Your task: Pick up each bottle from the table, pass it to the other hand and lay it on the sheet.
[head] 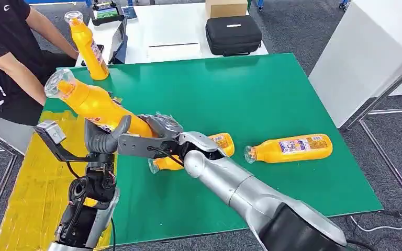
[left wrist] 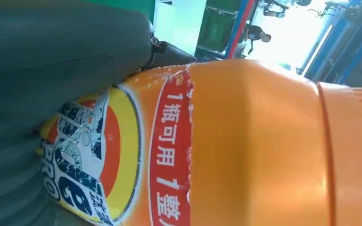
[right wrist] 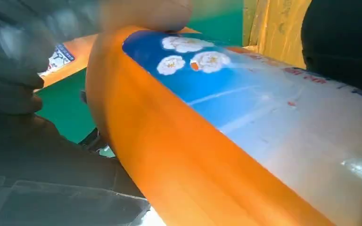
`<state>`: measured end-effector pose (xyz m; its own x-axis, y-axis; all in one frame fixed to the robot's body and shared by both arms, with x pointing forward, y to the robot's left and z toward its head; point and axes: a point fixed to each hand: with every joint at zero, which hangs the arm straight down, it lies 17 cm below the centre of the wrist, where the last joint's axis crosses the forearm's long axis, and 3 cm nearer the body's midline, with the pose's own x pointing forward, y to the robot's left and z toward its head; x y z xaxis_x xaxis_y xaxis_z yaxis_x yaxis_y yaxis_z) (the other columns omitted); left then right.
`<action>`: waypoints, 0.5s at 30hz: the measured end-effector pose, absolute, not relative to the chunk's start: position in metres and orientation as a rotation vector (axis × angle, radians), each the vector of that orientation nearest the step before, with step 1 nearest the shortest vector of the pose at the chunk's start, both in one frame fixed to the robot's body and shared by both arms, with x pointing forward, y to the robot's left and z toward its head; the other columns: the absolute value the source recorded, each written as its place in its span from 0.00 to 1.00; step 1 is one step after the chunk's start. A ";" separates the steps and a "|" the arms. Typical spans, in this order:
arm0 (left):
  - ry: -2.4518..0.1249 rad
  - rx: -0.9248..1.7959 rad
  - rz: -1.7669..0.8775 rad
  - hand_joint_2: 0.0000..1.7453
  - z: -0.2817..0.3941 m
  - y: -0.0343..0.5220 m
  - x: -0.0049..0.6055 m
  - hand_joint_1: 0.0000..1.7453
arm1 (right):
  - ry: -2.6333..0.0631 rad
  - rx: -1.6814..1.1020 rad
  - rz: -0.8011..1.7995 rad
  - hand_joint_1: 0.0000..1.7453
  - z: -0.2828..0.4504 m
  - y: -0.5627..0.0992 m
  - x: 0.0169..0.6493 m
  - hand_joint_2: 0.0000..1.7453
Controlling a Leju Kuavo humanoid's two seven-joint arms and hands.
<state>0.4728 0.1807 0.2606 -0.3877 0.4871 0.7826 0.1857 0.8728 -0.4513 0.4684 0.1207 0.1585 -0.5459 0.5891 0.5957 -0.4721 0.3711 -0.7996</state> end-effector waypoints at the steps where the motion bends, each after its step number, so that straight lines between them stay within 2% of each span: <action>1: -1.970 -0.493 0.352 1.00 0.260 0.181 0.473 1.00 | -1.659 -0.106 1.367 1.00 0.158 0.120 0.469 1.00; 14: -1.974 -0.496 0.347 1.00 0.263 0.179 0.475 1.00 | -1.669 -0.118 1.358 0.99 0.159 0.116 0.473 1.00; 15: -1.976 -0.497 0.346 1.00 0.265 0.179 0.476 1.00 | -1.673 -0.121 1.353 0.00 0.160 0.116 0.474 1.00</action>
